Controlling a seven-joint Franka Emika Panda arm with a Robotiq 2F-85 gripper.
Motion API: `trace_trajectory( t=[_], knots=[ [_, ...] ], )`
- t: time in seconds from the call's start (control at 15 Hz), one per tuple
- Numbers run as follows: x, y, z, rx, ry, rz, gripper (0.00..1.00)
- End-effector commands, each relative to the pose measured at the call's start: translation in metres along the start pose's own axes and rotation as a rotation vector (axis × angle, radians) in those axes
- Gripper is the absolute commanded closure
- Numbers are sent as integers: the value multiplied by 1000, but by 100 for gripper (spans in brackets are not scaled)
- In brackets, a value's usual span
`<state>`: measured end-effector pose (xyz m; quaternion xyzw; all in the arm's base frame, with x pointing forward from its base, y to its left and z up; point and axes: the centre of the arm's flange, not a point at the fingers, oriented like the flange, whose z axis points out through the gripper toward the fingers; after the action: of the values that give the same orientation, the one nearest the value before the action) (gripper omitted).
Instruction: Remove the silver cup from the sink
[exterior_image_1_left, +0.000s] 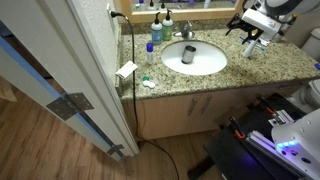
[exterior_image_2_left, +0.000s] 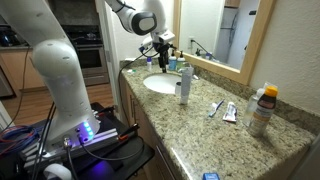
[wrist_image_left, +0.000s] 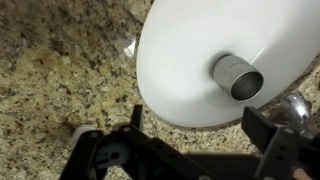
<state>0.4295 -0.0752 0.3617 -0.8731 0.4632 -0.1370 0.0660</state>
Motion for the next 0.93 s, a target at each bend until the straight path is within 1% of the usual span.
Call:
trace_trajectory(
  t=[0.0, 0.07, 0.13, 0.2, 0.33, 0.4, 0.47, 0.53, 0.67, 0.8, 0.87],
  knots=[
    [2, 3, 20, -34, -11, -34, 0],
    [12, -1, 44, -21, -25, -29, 0],
    [23, -8, 58, 8, -78, -9, 0],
    [30, -12, 67, 39, -129, 13, 0],
    [48, -28, 85, 90, -171, 73, 0],
    [59, -42, 92, 106, -210, 106, 0],
    [64, -54, 95, 78, -227, 145, 0],
    [34, -29, 73, 82, -174, 100, 0],
    [49, -44, 86, 77, -196, 119, 0],
    [53, -47, 93, 71, -202, 124, 0],
    [53, -47, 107, 39, -195, 105, 0]
  ],
)
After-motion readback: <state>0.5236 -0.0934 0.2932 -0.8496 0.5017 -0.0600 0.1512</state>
